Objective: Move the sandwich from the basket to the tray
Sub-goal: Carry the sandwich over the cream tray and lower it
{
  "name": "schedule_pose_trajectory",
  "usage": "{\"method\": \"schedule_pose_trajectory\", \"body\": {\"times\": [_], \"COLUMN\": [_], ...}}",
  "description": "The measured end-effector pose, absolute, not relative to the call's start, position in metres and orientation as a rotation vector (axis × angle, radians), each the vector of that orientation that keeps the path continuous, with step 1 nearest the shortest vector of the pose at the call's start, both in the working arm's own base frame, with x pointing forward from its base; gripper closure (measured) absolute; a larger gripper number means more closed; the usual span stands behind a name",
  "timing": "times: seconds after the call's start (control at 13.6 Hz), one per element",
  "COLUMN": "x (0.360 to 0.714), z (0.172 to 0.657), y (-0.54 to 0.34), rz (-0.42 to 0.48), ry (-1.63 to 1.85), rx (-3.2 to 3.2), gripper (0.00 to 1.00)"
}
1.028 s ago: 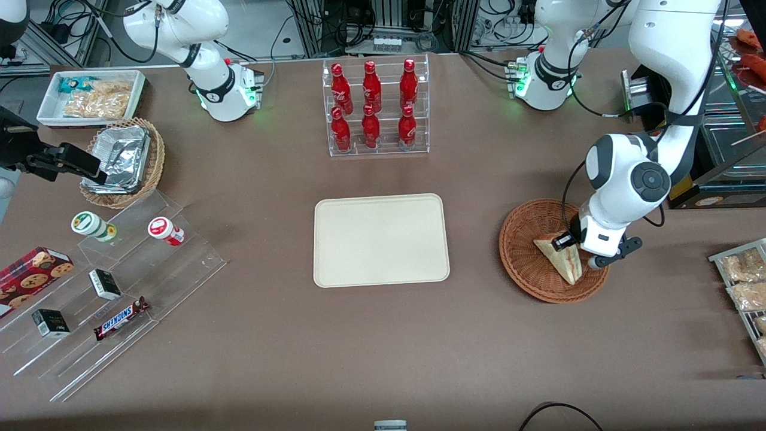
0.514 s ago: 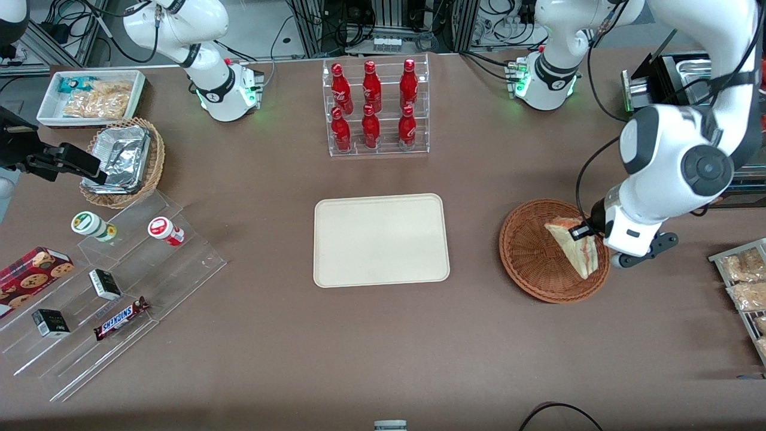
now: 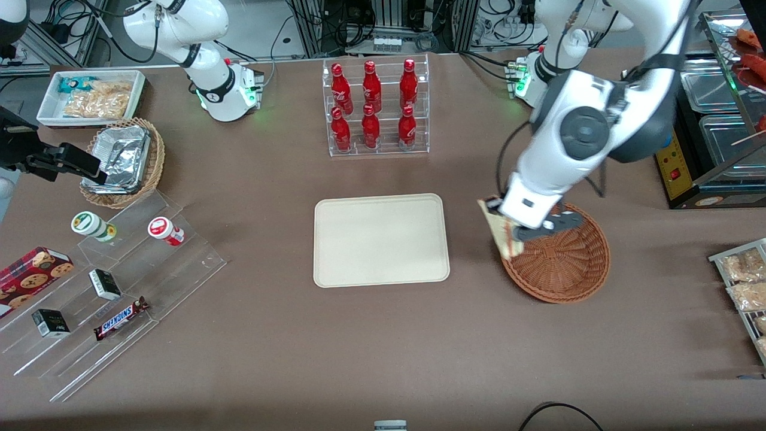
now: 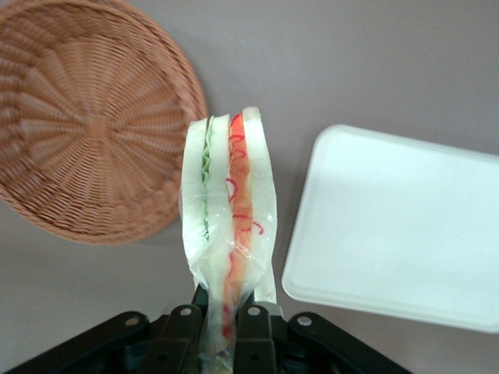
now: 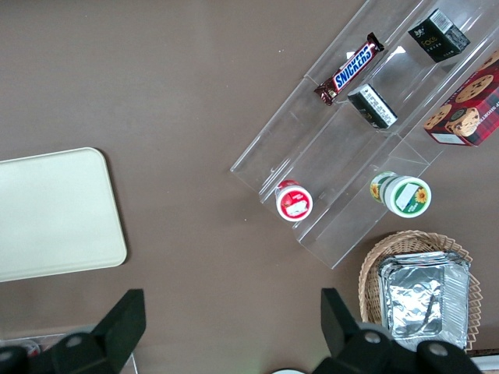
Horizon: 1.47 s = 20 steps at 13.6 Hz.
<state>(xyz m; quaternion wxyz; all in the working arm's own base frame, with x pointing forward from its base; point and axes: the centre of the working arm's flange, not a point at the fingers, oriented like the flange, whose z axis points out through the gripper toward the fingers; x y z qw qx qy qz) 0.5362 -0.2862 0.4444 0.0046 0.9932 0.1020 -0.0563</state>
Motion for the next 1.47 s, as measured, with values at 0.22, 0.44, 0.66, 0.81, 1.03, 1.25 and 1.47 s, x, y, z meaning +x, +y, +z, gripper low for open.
{"method": "schedule_pose_trajectory", "body": {"times": [0.22,0.44,0.66,0.81,1.03,1.25,1.47], "x": [0.513,0.504,0.506,0.506,0.494,0.488,0.485], "z": [0.422,0.38,0.329,0.303,0.277,0.261,0.248], "y": [-0.355,-0.423,-0.471,-0.492,-0.518,-0.529,-0.533], "rz": [-0.206,-0.185,-0.136,-0.086,-0.039,-0.04,-0.048], "ry": [0.215,0.159,0.085,0.057,0.009,-0.014,-0.022], "rx": [3.141,3.205,3.176,3.129,3.082,3.074,3.075], "gripper": [0.85,0.85,0.85,0.85,0.85,0.85,0.82]}}
